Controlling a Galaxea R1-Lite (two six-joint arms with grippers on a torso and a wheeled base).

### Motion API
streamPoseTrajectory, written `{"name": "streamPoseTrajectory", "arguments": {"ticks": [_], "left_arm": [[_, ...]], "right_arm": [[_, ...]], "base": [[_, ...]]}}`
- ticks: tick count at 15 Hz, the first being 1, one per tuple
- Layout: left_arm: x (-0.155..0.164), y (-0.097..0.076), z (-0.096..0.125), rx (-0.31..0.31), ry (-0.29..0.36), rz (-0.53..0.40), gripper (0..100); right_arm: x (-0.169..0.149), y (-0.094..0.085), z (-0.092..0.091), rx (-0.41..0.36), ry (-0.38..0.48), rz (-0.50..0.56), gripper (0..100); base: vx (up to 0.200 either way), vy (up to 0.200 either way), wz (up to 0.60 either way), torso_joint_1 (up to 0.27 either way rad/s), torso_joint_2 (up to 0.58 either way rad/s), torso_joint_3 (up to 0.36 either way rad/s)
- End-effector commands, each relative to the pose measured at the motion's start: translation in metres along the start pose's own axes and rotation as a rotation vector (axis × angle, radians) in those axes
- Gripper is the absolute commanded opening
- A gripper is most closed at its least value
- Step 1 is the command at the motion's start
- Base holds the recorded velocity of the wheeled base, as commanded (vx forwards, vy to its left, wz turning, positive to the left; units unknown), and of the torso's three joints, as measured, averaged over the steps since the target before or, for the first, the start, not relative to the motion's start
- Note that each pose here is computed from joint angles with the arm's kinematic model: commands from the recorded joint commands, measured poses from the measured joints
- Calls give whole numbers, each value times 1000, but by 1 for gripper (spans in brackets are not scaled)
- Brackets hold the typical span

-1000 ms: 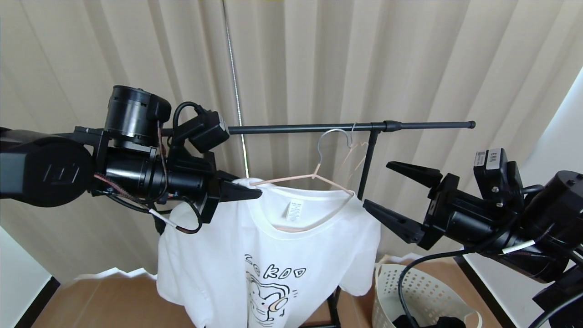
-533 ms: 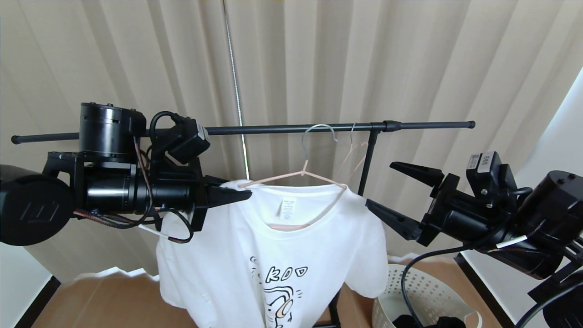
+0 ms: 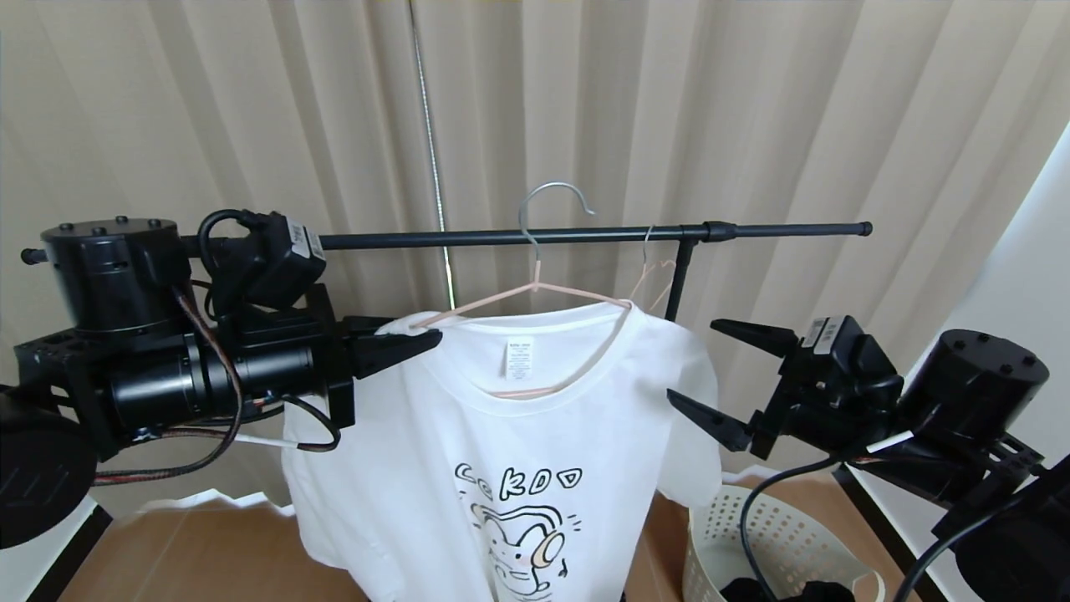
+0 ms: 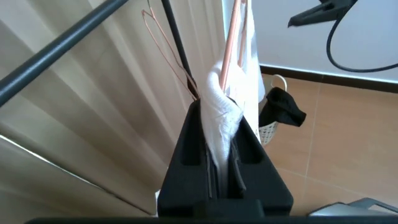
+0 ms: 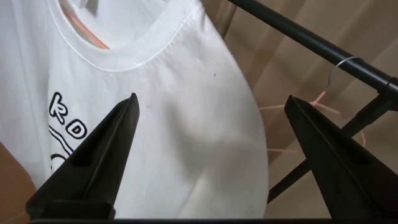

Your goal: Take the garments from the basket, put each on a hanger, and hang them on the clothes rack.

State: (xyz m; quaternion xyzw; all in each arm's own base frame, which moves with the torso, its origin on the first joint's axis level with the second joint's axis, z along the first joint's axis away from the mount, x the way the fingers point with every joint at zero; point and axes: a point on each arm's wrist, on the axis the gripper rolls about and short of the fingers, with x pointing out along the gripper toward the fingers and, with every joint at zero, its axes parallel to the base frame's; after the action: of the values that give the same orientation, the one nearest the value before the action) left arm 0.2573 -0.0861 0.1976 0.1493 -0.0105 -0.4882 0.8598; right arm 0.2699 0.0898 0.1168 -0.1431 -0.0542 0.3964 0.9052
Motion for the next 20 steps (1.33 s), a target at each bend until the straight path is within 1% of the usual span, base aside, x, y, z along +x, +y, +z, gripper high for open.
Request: {"name": "streamPoseTrajectory", "arguments": {"ticks": [1, 4, 5, 6, 7, 8, 10, 15, 20], "left_arm": [[-7, -7, -4, -11, -6, 9, 0], [-14, -12, -5, 2, -24, 23, 0], [-16, -12, -6, 1, -22, 31, 0], [-17, -11, -7, 0, -19, 37, 0], [-20, -10, -9, -3, -13, 46, 0], [-21, -11, -8, 0, -16, 47, 0], [-22, -12, -7, 8, -26, 51, 0], [-29, -15, 3, 9, -56, 64, 0], [-35, -14, 8, 22, -68, 83, 0]], "right_arm": [[4, -6, -17, 14, 42, -11, 100], [7, -15, -29, 21, 69, -34, 100], [4, -16, -30, 19, 75, -40, 100], [2, -16, -30, 9, 75, -38, 100], [0, -14, -31, -4, 75, -13, 100], [-3, -17, -34, 0, 78, -7, 100], [-2, -17, -37, -21, 87, -4, 100], [3, -15, -56, -30, 133, 14, 100], [3, -19, -67, -21, 158, 7, 100]], "base": [[0, 0, 0, 0, 0, 0], [0, 0, 0, 0, 0, 0], [0, 0, 0, 0, 0, 0], [0, 0, 0, 0, 0, 0], [0, 0, 0, 0, 0, 0], [0, 0, 0, 0, 0, 0], [0, 0, 0, 0, 0, 0], [0, 0, 0, 0, 0, 0], [0, 0, 0, 0, 0, 0]]}}
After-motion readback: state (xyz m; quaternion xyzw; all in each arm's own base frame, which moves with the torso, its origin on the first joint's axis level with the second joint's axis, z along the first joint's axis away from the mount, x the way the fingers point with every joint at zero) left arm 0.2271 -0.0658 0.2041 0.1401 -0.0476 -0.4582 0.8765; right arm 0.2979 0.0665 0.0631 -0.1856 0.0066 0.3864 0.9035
